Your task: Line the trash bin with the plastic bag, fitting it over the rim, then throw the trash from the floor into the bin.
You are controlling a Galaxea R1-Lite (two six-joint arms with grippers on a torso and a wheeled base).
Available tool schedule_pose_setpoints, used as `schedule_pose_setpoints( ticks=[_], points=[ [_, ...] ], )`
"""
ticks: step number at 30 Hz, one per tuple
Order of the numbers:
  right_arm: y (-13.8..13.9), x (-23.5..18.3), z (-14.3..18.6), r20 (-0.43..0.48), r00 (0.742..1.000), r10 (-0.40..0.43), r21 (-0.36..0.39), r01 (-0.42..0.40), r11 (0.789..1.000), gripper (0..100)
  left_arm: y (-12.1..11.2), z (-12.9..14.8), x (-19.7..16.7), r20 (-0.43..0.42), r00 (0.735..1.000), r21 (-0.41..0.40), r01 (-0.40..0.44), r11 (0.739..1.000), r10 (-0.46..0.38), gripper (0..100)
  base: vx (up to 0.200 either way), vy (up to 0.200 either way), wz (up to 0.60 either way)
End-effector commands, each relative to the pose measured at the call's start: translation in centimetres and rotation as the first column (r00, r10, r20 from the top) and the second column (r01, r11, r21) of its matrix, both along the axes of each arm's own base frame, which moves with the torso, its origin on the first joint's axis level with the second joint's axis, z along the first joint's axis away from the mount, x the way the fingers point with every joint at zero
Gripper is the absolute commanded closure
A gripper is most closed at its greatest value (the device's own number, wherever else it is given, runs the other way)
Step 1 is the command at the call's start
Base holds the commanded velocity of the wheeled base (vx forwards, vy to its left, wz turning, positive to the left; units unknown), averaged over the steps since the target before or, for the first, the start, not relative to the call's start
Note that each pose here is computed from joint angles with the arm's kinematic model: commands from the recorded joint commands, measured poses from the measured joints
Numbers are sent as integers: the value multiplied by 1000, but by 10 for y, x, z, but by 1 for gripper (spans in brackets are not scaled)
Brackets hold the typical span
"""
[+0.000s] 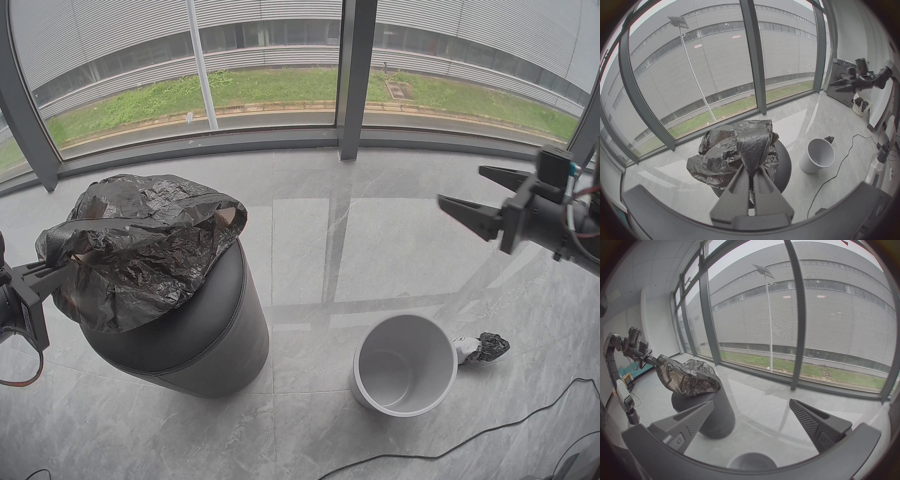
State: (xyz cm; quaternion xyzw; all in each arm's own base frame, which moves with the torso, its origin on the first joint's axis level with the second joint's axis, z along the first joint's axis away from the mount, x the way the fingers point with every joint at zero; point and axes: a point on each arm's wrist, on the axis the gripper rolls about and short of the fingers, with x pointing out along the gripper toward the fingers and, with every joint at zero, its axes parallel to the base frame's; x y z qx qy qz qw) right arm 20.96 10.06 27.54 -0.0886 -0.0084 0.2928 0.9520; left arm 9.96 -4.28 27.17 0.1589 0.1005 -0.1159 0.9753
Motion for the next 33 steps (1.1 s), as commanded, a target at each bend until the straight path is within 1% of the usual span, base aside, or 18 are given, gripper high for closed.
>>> schedule_pose_setpoints(
  ticks=[1,3,9,13,16,23,24,25,26,30,33],
  points=[
    [185,106,-84,-2,953,303,-27,-303,953,0,-1,24,-16,130,986,23,99,995,-101,100,0,0,0],
    [187,107,-86,3,951,309,-27,-309,951,0,-2,24,-17,129,985,23,112,993,-115,100,0,0,0],
    [196,108,-97,1,944,330,-27,-329,944,0,-4,23,-15,125,985,27,116,993,-118,100,0,0,0],
    [198,108,-103,-6,944,330,-35,-330,943,0,-6,23,-12,130,984,24,119,993,-121,100,0,0,0],
    [202,114,-99,20,945,325,-24,-325,945,0,-8,23,-9,131,984,22,120,993,-122,100,0,0,0],
    [204,128,-104,31,960,280,-17,-279,960,0,-8,23,-9,129,982,22,137,990,-139,100,0,0,0],
    [207,134,-102,56,961,270,-3,-270,963,0,-8,23,-10,130,981,21,141,990,-143,100,0,0,0],
    [207,134,-102,59,961,270,-2,-270,963,0,-8,23,-10,130,981,21,141,990,-143,100,0,0,0],
    [212,139,-101,91,959,269,16,-272,962,0,-8,23,-10,132,981,20,143,990,-144,100,0,0,0],
    [218,149,-107,115,954,278,26,-283,959,0,-9,24,-12,136,975,21,172,985,-173,100,0,0,0],
    [224,155,-111,141,939,312,34,-320,947,0,-9,23,-12,135,975,25,175,984,-177,100,0,0,0]
  ],
)
